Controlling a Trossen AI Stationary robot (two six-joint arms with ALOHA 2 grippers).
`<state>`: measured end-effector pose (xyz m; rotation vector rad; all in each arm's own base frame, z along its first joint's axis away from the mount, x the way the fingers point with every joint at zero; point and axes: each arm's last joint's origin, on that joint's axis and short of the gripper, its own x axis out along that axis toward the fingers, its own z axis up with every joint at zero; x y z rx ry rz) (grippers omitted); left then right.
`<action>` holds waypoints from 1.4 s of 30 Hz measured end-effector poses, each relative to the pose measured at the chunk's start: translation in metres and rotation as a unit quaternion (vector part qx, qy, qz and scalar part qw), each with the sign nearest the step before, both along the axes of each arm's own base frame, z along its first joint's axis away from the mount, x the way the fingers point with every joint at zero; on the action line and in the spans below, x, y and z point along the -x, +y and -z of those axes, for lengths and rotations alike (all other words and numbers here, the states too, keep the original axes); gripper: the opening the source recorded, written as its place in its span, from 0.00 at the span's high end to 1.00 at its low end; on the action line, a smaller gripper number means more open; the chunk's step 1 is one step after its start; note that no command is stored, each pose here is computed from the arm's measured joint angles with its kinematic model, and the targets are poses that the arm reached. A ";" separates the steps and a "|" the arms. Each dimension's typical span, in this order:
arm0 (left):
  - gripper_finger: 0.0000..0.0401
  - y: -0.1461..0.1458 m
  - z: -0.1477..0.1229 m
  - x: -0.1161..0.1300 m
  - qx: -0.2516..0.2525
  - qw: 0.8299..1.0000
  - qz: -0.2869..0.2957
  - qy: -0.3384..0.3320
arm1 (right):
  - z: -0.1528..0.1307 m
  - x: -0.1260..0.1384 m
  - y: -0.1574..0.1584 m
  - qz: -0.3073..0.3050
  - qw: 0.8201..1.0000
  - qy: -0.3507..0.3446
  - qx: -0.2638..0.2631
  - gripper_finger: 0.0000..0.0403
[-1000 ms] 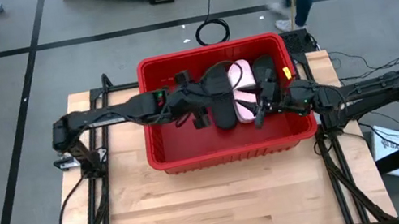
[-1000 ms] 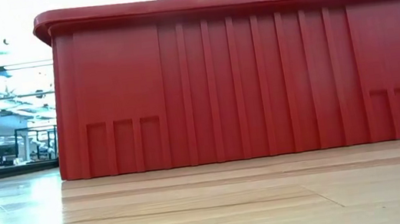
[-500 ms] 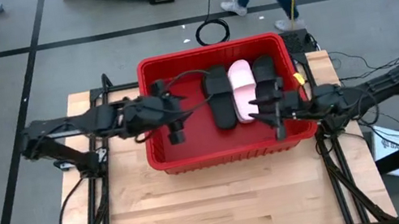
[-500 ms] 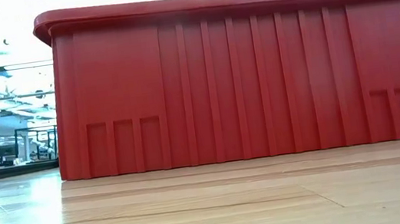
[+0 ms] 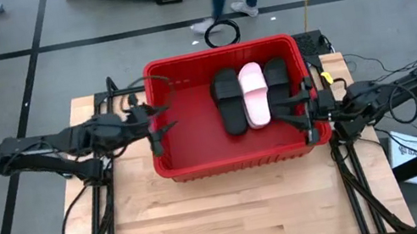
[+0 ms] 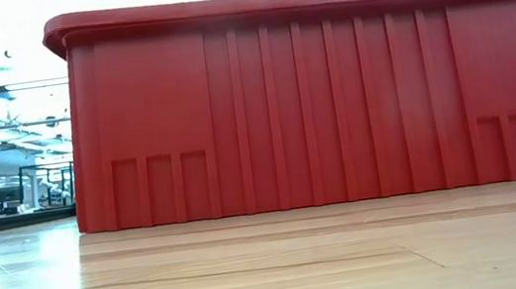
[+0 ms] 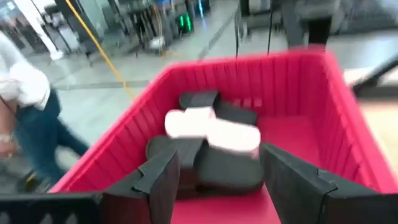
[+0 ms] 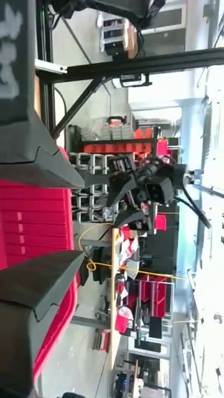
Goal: Pick and place slides into bin
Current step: Return to Home Position
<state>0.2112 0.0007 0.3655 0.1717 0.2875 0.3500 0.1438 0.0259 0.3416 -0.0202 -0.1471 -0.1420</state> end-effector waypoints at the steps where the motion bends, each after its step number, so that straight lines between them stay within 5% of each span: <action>1: 0.46 0.000 0.002 0.005 0.004 1.000 0.003 -0.023 | -0.001 0.001 0.000 0.001 1.000 -0.001 0.005 0.59; 6: 0.46 0.000 0.020 0.025 0.014 0.997 0.019 -0.079 | 0.000 0.001 -0.001 0.012 0.998 0.011 0.058 0.59; 14: 0.46 0.002 0.053 0.050 0.038 0.987 0.017 -0.156 | 0.006 0.002 -0.001 -0.001 1.000 0.007 -0.004 0.59; 27: 0.46 0.004 0.090 0.086 0.058 0.970 0.016 -0.235 | 0.077 0.040 -0.007 0.000 0.971 -0.238 -0.032 0.59; 37: 0.46 0.005 0.113 0.105 0.059 0.958 0.016 -0.279 | 0.099 0.063 -0.014 0.016 0.945 -0.321 -0.058 0.59; 42: 0.46 0.005 0.125 0.108 0.063 0.955 0.014 -0.290 | 0.101 0.064 -0.015 0.014 0.950 -0.307 -0.058 0.59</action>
